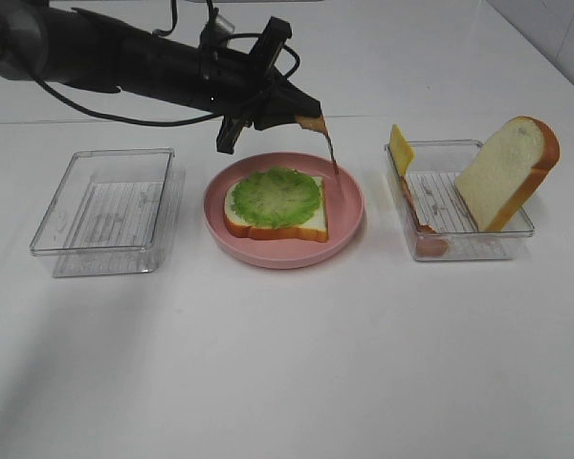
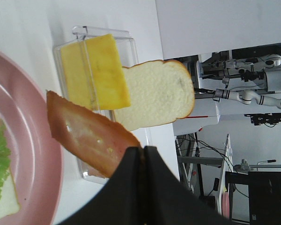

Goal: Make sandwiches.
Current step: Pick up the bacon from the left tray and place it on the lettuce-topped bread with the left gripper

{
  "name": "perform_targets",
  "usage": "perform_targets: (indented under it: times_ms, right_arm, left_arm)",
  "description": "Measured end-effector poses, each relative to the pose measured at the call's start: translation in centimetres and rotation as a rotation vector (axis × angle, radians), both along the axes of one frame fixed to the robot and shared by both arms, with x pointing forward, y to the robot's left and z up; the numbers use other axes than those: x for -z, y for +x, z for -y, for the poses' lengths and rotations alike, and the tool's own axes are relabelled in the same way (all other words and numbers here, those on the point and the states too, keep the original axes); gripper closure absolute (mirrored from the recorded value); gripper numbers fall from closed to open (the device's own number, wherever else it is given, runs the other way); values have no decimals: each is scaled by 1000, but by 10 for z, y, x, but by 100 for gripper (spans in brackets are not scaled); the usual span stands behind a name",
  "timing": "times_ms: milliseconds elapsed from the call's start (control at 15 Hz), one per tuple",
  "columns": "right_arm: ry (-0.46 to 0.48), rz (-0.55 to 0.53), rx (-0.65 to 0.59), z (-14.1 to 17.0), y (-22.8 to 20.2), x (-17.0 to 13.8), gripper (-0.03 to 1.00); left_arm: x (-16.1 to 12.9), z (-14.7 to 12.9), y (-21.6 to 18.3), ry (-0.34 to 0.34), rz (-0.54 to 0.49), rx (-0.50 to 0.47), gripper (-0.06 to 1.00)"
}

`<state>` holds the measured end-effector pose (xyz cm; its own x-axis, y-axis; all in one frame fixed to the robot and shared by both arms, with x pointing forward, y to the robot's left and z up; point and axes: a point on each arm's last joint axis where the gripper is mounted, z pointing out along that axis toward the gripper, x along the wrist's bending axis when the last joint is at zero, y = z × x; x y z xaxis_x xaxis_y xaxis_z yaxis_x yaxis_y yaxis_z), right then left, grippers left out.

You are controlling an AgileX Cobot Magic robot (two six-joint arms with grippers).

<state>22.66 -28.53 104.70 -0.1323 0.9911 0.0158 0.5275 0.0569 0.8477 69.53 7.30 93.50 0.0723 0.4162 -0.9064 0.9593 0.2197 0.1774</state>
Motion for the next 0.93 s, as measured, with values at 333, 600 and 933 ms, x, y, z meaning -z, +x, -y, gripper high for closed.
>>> perform_targets:
  times_ms: [333, 600, 933]
  right_arm:
    - [1, 0, -1, 0, 0, 0, 28]
    - [9, 0, -6, -1, 0, 0, 28]
    - [10, 0, -7, -1, 0, 0, 28]
  left_arm:
    - [33, -11, 1, 138, -32, 38, 94]
    - [43, -43, 6, 247, -126, 16, 93]
    - [43, -48, 6, 250, -158, 11, 56]
